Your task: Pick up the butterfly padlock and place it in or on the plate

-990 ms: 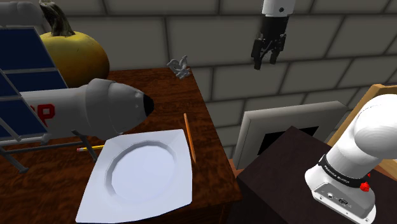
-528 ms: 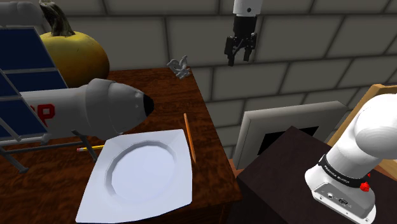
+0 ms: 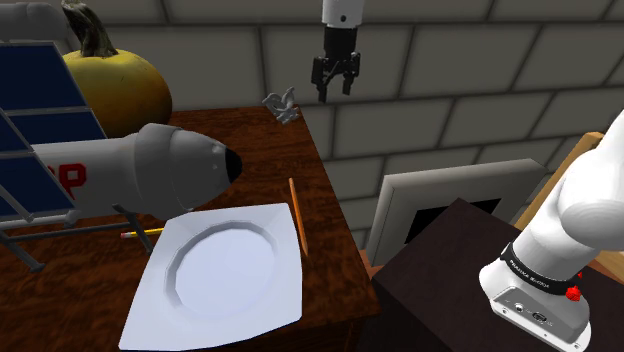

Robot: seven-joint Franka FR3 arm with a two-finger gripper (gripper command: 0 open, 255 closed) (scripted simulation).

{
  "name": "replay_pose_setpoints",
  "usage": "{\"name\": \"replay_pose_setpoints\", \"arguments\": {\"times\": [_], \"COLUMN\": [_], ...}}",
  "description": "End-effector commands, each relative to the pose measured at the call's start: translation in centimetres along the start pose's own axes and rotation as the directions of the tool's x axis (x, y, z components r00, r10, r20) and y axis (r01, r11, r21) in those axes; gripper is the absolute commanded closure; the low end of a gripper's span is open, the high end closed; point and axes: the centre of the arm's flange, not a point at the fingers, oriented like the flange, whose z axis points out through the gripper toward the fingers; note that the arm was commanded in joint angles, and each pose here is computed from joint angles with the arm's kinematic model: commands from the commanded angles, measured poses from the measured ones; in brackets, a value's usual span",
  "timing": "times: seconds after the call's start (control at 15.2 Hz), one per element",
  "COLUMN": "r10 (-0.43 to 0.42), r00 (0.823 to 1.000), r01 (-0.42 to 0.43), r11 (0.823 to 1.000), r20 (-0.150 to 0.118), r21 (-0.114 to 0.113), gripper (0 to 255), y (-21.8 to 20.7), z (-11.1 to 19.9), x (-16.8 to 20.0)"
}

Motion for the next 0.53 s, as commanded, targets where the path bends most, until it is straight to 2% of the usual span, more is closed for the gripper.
{"name": "replay_pose_setpoints", "arguments": {"times": [0.0, 0.46], "r10": [-0.017, -0.075], "r00": [1.0, 0.997], "r01": [0.017, 0.075], "r11": [1.0, 0.997], "r20": [-0.006, -0.027], "r21": [0.006, 0.026], "gripper": [0, 0], "y": [-1.2, -5.7], "z": [0.2, 0.5], "x": [2.1, 9.7]}}
